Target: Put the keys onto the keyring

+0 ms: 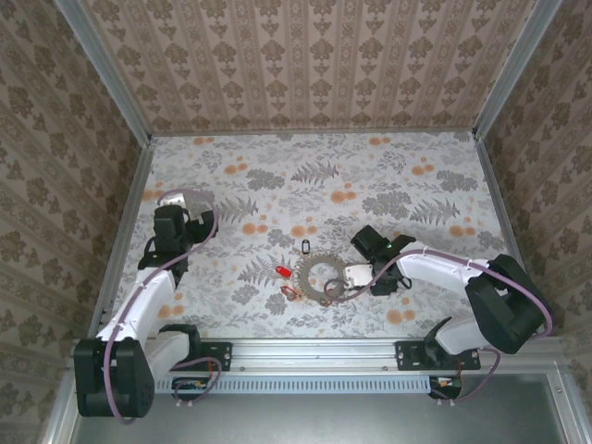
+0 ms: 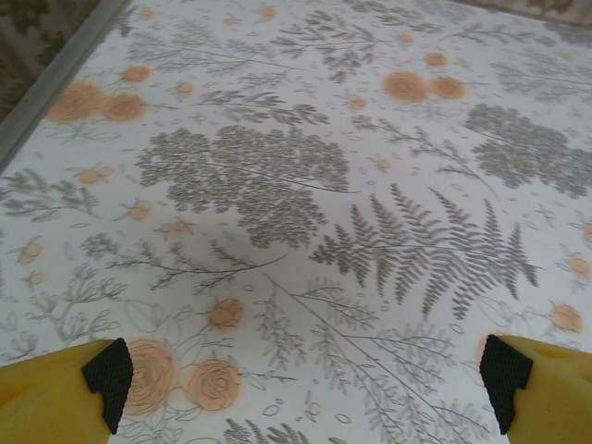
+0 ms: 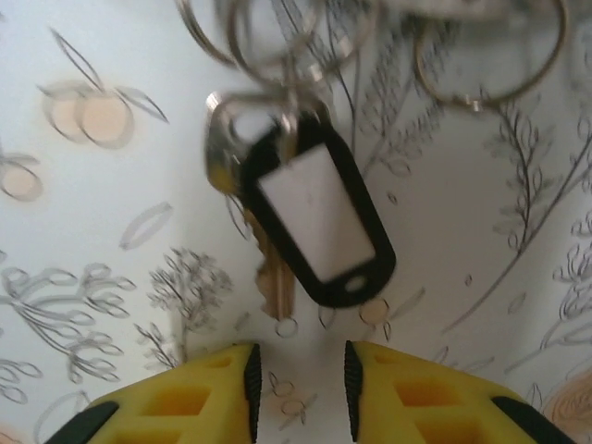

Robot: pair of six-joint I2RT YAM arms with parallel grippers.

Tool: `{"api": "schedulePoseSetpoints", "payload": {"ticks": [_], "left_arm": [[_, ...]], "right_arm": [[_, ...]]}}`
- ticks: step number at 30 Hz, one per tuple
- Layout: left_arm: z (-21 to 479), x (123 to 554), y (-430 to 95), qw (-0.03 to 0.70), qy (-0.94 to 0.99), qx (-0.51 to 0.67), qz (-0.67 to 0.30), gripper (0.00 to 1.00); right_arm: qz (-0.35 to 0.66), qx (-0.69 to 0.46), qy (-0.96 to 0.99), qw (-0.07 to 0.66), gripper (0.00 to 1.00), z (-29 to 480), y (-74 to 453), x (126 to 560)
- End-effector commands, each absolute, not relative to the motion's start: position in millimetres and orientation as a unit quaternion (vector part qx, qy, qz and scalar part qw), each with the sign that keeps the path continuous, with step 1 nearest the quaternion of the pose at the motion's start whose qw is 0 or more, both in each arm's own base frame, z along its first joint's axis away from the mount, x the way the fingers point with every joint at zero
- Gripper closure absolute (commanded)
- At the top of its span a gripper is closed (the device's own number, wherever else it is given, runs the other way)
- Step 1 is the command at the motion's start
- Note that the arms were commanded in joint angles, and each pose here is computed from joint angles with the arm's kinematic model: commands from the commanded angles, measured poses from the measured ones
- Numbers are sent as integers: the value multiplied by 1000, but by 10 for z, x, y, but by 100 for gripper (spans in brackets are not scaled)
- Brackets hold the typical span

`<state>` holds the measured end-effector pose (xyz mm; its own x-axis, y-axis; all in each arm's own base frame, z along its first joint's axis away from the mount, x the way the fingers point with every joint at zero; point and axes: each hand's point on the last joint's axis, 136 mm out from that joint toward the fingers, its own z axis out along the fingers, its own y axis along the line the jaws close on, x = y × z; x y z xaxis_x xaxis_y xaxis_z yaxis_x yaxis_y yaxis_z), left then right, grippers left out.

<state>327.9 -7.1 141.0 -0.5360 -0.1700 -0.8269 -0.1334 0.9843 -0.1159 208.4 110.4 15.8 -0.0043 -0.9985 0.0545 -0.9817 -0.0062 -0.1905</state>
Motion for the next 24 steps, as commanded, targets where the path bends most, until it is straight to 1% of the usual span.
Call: {"api": "schedulePoseSetpoints", "payload": {"ticks": [1, 2, 3, 4, 6, 7, 11, 13, 16, 19, 22, 24], "left_arm": [[1589, 3350, 112, 505, 855, -113, 21, 0], [1626, 3346, 145, 505, 855, -113, 32, 0], [1661, 3336, 193, 503, 856, -112, 49, 0], [1714, 3332, 227, 502, 856, -108, 63, 0], [1788, 3325, 234, 498, 860, -83, 81, 0], [1815, 3327, 218, 498, 860, -69, 84, 0], [1942, 3358, 77, 532, 844, -9, 77, 0], [1942, 3340, -62, 548, 833, 38, 71, 0], [1866, 3328, -129, 561, 824, 44, 69, 0], [1642, 3363, -194, 552, 828, 60, 75, 0], [1429, 3450, -245, 542, 834, 70, 78, 0], [1329, 3523, -276, 539, 835, 75, 77, 0]], "right_arm": [[-110, -659, 743, 46, 65, 303, 963, 2211], [-102, -645, 755, 55, 63, 368, 973, 2248], [-92, -627, 769, 86, 58, 519, 1008, 2307], [-75, -609, 781, 114, 51, 642, 1051, 2353], [-25, -569, 802, 180, 30, 914, 1170, 2441], [-1, -538, 814, 222, 1, 1082, 1226, 2529], [58, -399, 820, 407, 0, 1789, 1301, 2903], [79, -285, 807, 511, 0, 2175, 1189, 3088], [81, -149, 775, 609, 0, 2445, 906, 3179], [36, -61, 758, 649, 0, 2333, 530, 3183], [12, -30, 750, 661, 0, 2015, 268, 3185], [29, -17, 744, 667, 0, 1840, 175, 3211]]}}
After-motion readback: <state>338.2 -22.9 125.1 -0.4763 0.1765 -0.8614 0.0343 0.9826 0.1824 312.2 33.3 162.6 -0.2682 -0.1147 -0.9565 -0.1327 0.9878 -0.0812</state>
